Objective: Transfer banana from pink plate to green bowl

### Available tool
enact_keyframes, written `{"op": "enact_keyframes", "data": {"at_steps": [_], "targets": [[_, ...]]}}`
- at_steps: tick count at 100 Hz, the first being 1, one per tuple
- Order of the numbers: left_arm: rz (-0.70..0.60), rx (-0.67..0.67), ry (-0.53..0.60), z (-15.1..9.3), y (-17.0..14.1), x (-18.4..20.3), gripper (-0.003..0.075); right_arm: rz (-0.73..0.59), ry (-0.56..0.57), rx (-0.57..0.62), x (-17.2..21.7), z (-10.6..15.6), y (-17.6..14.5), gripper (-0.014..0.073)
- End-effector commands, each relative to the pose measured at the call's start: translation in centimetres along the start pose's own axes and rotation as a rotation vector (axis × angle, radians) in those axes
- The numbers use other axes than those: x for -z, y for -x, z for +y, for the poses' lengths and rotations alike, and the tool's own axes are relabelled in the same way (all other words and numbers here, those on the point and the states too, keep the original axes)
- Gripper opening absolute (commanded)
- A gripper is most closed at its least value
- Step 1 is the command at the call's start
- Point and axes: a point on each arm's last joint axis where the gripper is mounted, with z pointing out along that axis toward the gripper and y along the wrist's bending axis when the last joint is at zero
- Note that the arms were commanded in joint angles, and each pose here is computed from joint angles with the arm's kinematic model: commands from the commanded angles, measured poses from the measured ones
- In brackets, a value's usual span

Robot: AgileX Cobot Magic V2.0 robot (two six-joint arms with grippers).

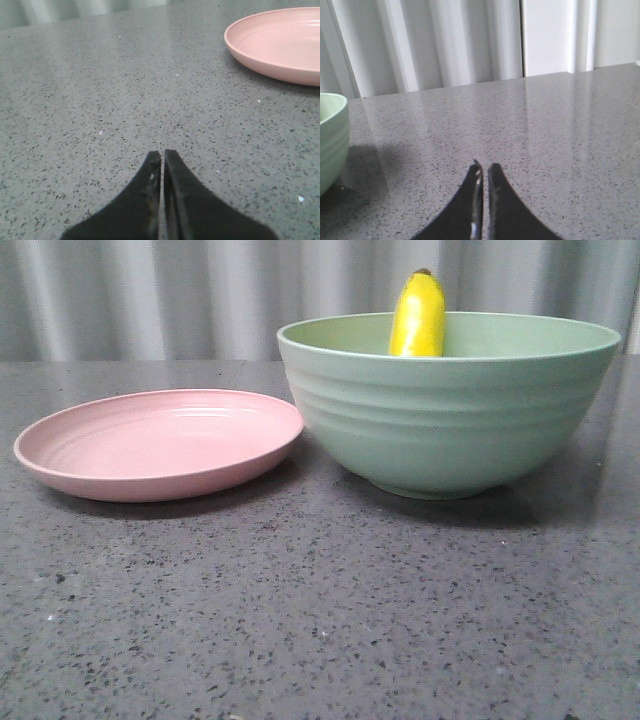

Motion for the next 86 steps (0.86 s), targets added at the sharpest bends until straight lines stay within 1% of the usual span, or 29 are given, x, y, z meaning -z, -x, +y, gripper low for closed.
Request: {"op": "enact_keyframes", "data": {"at_steps": [1, 17, 38, 86], "targets": [[-0.091, 0.021, 0.012, 0.1, 0.5, 0.1, -0.0020, -0.013, -0.003, 0.026, 0.0, -0.1, -0.5, -0.0067], [-0.091, 0.021, 0.012, 0.1, 0.5, 0.1, -0.0020, 0.131, -0.028, 0.021, 0.1, -0.3, -1.8, -0.0067], [-0.091, 0.021, 0.012, 0.1, 0.5, 0.1, -0.0020, 0.217, -0.039, 0.004, 0.2, -0.4, -2.6, -0.0067], [-0.091, 0.021, 0.012, 0.1, 0.5, 0.1, -0.0020, 0.221, -0.040, 0.004, 0.3, -0.4, -2.6, -0.0067]]}}
